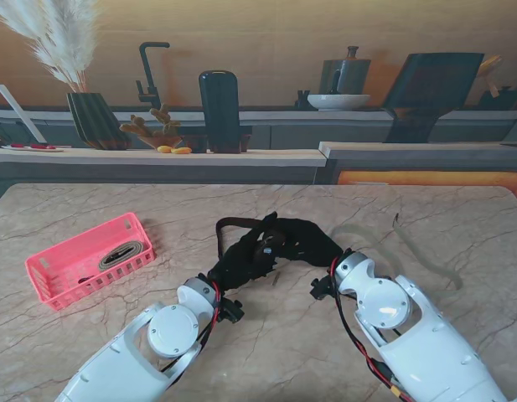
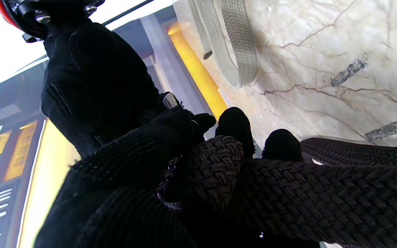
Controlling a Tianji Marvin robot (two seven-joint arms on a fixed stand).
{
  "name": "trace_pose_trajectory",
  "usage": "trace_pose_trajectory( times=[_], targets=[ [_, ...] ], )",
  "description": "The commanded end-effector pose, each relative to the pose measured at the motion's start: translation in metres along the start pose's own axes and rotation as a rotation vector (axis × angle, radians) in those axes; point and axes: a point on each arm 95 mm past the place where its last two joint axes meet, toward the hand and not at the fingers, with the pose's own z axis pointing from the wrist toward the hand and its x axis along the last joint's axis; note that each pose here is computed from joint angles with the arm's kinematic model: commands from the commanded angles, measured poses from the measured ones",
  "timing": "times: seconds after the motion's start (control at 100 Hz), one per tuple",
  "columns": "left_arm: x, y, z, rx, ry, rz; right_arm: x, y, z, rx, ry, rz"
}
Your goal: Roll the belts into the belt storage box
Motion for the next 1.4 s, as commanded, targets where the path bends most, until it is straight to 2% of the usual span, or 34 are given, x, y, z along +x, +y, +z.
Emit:
trace_pose_trajectory(
  times=[0.0, 0.55, 0.77, 0.94, 1.11, 1.24, 1.39],
  targets=[
    [-0.003, 0.002, -0.001, 0.008, -0.015, -0.009, 0.007, -0.004, 0.001, 0.010, 0.023, 0.013],
    [-0.001, 0.004, -0.002, 0.049, -0.008, -0.066, 0.003, -0.007, 0.000, 0.005, 0.020, 0.073],
    [-0.004, 0.001, -0.001, 0.055, -0.022, -0.101, 0.017, 0.004, -0.001, -0.124, 0.073, 0.025],
    [-0.008, -0.001, 0.002, 0.043, -0.063, -0.138, 0.032, 0.022, -0.005, -0.206, 0.125, -0.052],
    [-0.012, -0.002, 0.003, 0.019, -0.096, -0.165, 0.048, 0.041, -0.010, -0.259, 0.185, -0.152],
    [-0.010, -0.001, 0.003, 0.022, -0.100, -0.208, 0.059, 0.054, -0.015, -0.287, 0.230, -0.244],
    [-0.009, -0.001, 0.000, -0.020, -0.084, -0.252, 0.068, 0.063, -0.019, -0.309, 0.271, -0.364]
  ],
)
